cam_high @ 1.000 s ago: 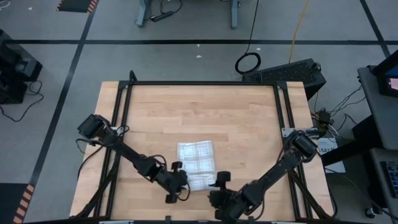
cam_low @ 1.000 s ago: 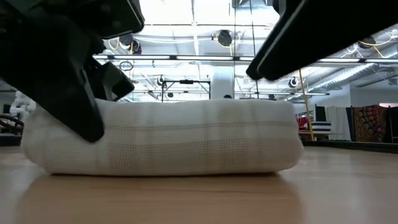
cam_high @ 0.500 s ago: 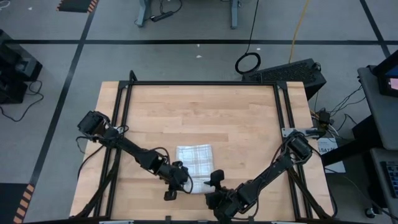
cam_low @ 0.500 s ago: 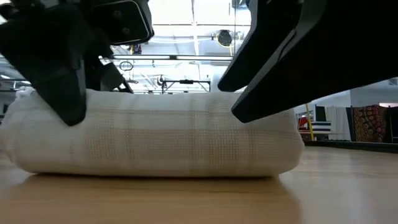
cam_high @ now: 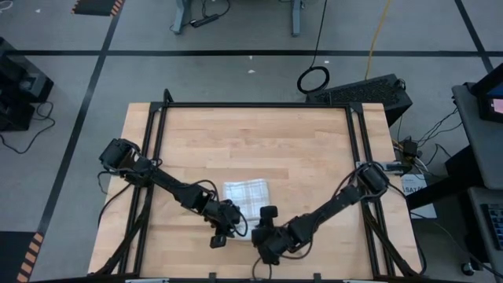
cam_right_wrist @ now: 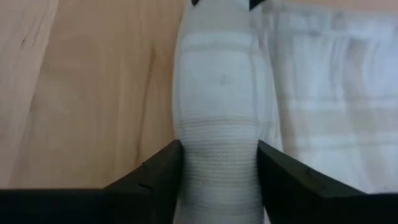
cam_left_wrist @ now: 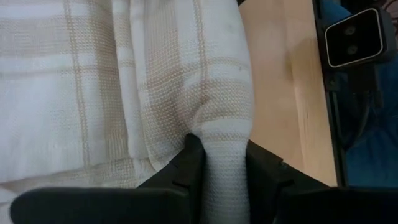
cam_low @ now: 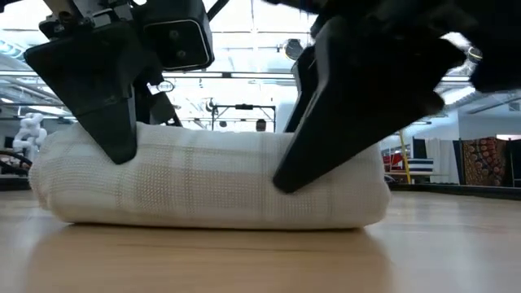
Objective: Roll towel
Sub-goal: Roll the white kitchen towel
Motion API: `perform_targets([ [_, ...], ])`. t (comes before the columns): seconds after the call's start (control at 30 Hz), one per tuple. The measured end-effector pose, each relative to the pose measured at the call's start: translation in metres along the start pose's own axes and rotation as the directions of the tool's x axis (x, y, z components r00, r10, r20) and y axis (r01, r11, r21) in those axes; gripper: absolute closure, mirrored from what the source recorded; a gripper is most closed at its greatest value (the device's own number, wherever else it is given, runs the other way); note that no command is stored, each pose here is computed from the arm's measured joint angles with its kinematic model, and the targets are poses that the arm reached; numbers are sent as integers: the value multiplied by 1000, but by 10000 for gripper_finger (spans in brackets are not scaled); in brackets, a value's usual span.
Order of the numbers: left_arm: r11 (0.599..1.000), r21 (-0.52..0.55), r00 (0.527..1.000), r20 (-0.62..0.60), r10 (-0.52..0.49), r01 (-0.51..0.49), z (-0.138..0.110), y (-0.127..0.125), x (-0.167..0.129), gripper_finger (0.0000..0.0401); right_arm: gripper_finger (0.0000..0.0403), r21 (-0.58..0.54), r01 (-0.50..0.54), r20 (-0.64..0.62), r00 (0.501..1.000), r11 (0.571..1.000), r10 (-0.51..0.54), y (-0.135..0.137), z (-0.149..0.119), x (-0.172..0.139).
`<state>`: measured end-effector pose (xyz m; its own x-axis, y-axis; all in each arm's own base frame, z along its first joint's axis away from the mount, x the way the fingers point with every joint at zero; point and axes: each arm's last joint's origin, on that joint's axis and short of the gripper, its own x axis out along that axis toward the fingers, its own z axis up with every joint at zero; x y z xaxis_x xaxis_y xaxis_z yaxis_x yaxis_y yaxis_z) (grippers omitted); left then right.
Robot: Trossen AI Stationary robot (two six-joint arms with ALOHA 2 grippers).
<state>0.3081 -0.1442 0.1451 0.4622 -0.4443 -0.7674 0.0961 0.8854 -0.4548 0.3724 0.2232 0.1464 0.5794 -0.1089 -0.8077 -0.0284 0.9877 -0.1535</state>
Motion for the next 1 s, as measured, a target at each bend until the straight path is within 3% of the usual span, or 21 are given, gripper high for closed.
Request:
perform_targets([
  [0.33, 996, 85, 1000, 1, 28, -28, -10, -15, 4, 297, 335, 84, -124, -62, 990, 989, 129, -21, 8, 9],
  [0.53, 993, 113, 996, -70, 52, -44, -20, -24, -5, 237, 337, 137, -183, -74, 978, 974, 194, -27, 12, 12],
  [0.63, 990, 94, 991, -83, 109, -101, -23, -26, -21, 214, 332, 165, -203, -81, 972, 965, 219, -29, 12, 13],
  [0.8, 954, 157, 966, 55, 251, -257, -27, -41, -54, 205, 336, 212, -233, -95, 962, 949, 257, -33, 13, 15],
  [0.9, 914, 254, 943, 189, 274, -317, -32, -62, -64, 205, 336, 221, -237, -96, 960, 946, 263, -36, 14, 16],
  [1.0, 886, 278, 912, 289, 292, -372, -42, -80, -60, 205, 335, 243, -255, -100, 953, 936, 286, -40, 15, 18],
])
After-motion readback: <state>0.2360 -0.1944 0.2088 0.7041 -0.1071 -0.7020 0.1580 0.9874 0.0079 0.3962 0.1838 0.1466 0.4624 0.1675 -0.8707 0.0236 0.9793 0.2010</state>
